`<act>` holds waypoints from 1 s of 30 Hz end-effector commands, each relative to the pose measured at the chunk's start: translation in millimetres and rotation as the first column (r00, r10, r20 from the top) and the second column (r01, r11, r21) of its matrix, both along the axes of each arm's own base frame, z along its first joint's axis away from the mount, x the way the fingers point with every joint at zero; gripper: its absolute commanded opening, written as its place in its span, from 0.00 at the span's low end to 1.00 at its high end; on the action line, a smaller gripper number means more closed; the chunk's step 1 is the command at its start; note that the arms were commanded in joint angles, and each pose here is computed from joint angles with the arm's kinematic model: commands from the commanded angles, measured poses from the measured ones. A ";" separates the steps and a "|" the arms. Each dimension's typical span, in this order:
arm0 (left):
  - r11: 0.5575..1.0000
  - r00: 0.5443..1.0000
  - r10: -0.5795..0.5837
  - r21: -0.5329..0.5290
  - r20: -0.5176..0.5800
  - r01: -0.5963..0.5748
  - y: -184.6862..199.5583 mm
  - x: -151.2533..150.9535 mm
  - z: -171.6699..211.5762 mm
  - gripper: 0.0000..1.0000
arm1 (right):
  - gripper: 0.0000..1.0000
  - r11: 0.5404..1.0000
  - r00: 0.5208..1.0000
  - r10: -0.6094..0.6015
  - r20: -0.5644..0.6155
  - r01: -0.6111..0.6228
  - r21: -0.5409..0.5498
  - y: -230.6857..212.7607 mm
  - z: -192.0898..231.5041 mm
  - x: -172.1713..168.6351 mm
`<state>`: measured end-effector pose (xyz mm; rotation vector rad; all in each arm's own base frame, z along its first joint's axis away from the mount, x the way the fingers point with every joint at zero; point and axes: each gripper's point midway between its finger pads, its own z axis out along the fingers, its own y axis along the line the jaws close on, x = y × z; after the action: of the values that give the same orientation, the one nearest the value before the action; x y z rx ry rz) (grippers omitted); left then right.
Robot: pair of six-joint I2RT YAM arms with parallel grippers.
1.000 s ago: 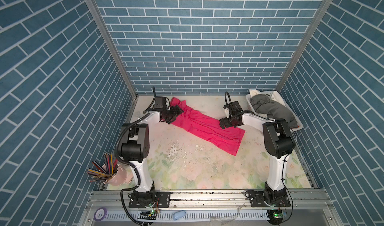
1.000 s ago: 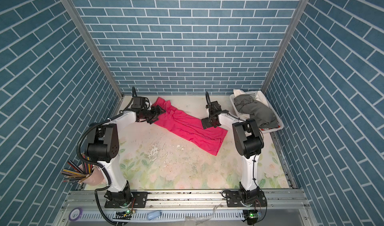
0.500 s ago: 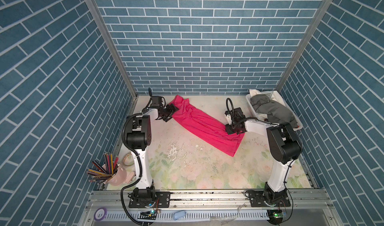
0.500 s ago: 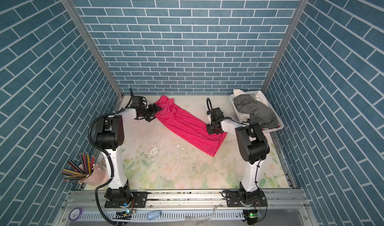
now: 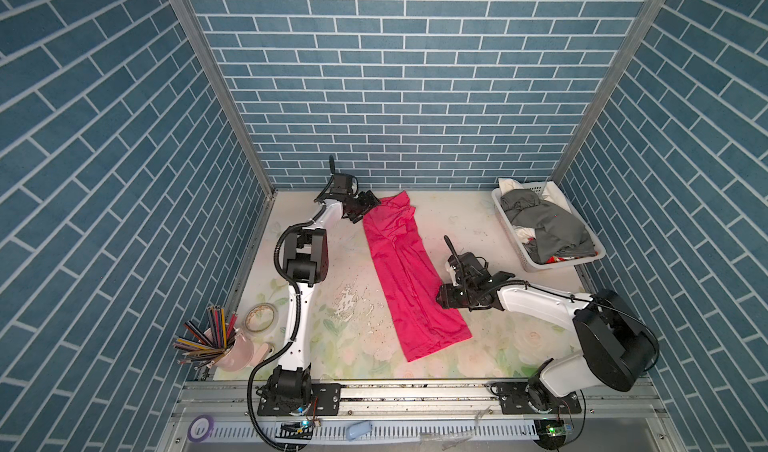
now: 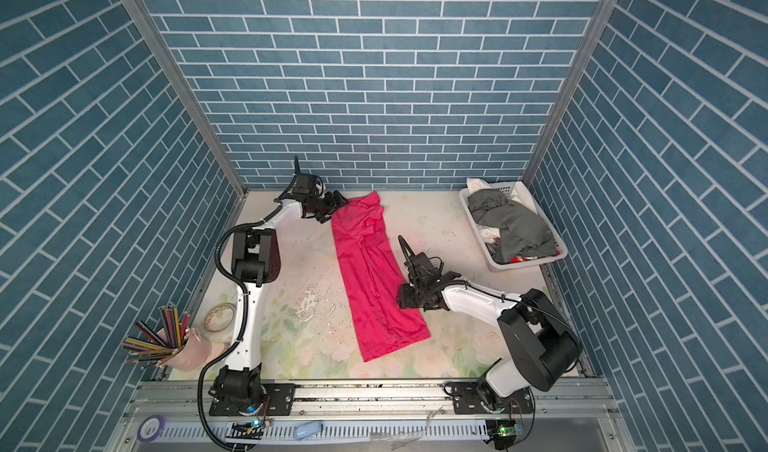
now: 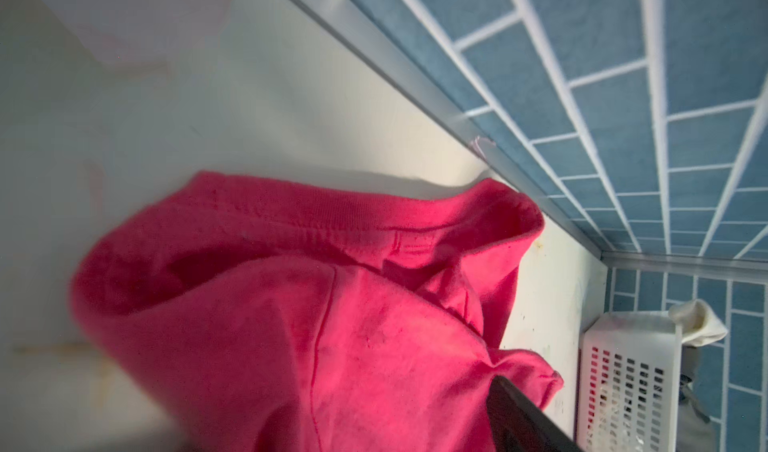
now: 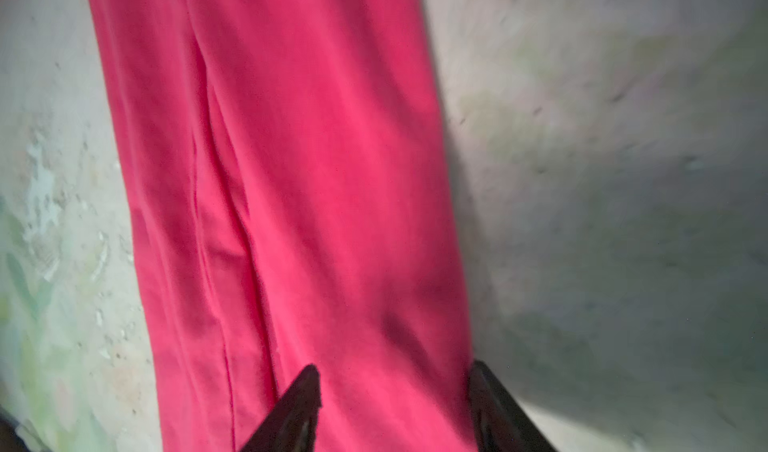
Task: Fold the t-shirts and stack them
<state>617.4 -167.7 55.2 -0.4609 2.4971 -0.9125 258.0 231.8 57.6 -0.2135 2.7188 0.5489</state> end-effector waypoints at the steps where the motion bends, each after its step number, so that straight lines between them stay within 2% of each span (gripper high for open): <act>1: 0.988 0.999 0.026 0.150 -0.039 -0.020 35.7 -17.7 21.9 0.86 | 0.83 0.994 0.988 -0.089 0.124 0.096 -0.048 -26.8 34.8 52.1; 4: 0.970 0.999 0.047 0.237 -0.006 -0.045 61.3 -34.6 60.8 0.86 | 0.93 0.995 0.976 -0.097 0.197 0.098 0.003 -25.4 56.4 113.9; 5: 0.970 0.999 0.050 0.239 0.007 -0.050 64.9 -43.8 71.9 0.86 | 0.94 0.996 0.971 -0.082 0.223 0.076 0.038 -17.3 61.9 134.5; 8: 0.988 0.998 0.034 0.146 0.057 -0.042 56.8 -73.8 98.1 0.86 | 0.94 0.995 0.968 -0.039 0.248 0.013 0.103 7.2 65.0 189.0; 12: 1.000 0.998 -0.006 0.012 0.069 0.005 38.6 -106.5 103.2 0.86 | 0.89 0.985 0.973 0.018 0.232 -0.057 0.163 42.0 51.3 235.6; 14: 0.999 0.998 -0.033 -0.036 0.045 0.035 29.0 -117.8 94.9 0.86 | 0.85 0.971 0.971 0.038 0.236 -0.091 0.219 60.0 46.7 250.4; 20: 0.997 0.999 -0.038 -0.063 -0.009 0.037 24.2 -133.4 62.2 0.86 | 0.79 0.925 0.959 0.039 0.282 -0.141 0.353 94.1 44.9 277.0; 24: 0.996 0.997 -0.057 -0.069 -0.049 0.053 19.2 -134.9 43.1 0.86 | 0.76 0.913 0.945 0.041 0.323 -0.167 0.373 115.6 43.1 287.9; 30: 0.995 0.996 -0.066 -0.079 -0.060 0.061 16.5 -134.9 35.0 0.86 | 0.63 0.907 0.955 -0.007 0.298 -0.119 0.404 129.9 25.8 309.8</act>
<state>479.8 -145.9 89.0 -0.4723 2.5677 -1.0119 562.0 351.8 92.7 -0.2765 2.2501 0.9716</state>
